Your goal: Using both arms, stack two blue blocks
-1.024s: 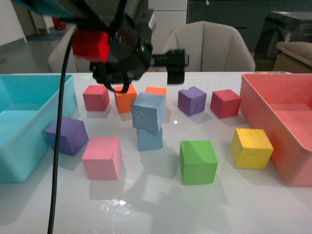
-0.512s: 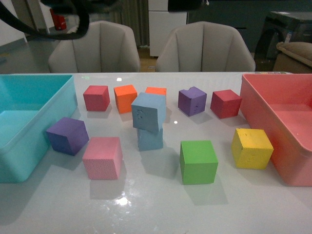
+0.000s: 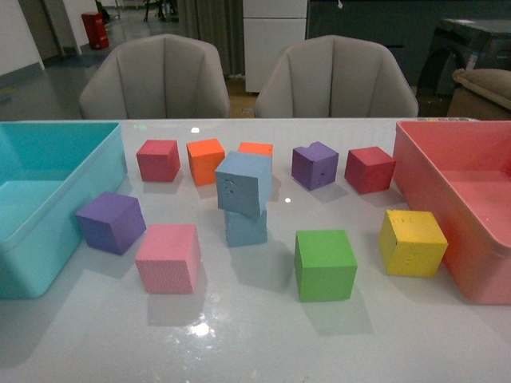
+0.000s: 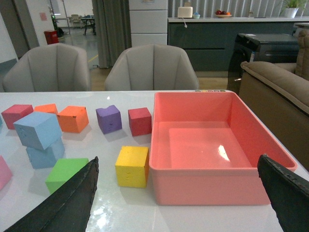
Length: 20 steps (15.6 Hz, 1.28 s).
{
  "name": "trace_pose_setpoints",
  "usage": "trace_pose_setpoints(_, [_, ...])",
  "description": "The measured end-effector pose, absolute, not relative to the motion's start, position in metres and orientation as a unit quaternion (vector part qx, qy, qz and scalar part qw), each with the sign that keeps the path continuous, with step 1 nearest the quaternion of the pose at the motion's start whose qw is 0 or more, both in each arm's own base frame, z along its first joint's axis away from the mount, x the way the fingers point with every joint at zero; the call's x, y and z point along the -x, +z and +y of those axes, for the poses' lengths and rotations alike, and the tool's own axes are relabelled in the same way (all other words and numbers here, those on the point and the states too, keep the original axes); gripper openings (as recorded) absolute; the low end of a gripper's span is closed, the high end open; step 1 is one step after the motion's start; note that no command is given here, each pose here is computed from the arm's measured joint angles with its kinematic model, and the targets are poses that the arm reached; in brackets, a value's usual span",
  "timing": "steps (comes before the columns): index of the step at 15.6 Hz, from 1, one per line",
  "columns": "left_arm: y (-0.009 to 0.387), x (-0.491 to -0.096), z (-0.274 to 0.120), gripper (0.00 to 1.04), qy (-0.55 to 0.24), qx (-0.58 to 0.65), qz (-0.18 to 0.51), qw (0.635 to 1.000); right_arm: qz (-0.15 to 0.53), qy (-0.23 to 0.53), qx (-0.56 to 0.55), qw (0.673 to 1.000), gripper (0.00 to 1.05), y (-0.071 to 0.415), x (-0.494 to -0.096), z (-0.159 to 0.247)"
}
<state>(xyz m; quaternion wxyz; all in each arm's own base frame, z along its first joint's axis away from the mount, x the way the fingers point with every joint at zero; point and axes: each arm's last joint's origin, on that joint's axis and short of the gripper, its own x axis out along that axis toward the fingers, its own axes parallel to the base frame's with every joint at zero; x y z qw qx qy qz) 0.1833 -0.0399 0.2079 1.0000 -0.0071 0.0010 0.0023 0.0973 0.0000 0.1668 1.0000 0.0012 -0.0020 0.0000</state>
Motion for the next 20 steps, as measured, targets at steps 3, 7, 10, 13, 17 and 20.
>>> trace_pose_setpoints(3, [0.192, -0.164, -0.024, 0.02, 0.001, 0.006, 0.006, 1.0, -0.002, 0.0, -0.001, 1.0, 0.98, 0.167, -0.097, 0.0])
trace_pose_setpoints(7, [0.181, -0.145, -0.012, 0.02, 0.002, 0.007, 0.005, 1.0, -0.002, 0.0, -0.001, 1.0, 0.98, 0.167, -0.097, 0.0])
trace_pose_setpoints(10, [0.175, -0.131, 0.0, 0.02, 0.0, 0.007, 0.001, 1.0, -0.002, 0.0, -0.001, 1.0, 0.98, 0.167, -0.097, 0.0])
trace_pose_setpoints(13, [0.169, -0.123, 0.0, 0.02, 0.0, 0.007, -0.004, 1.0, -0.002, 0.0, -0.001, 1.0, 0.98, 0.167, -0.097, 0.0])
trace_pose_setpoints(17, [0.17, -0.117, 0.0, 0.02, 0.0, 0.007, -0.006, 1.0, -0.002, 0.0, -0.001, 1.0, 0.98, 0.167, -0.097, 0.0])
trace_pose_setpoints(20, [0.17, -0.113, 0.0, 0.02, 0.0, 0.007, -0.007, 1.0, -0.002, 0.0, -0.001, 1.0, 0.98, 0.167, -0.097, 0.0])
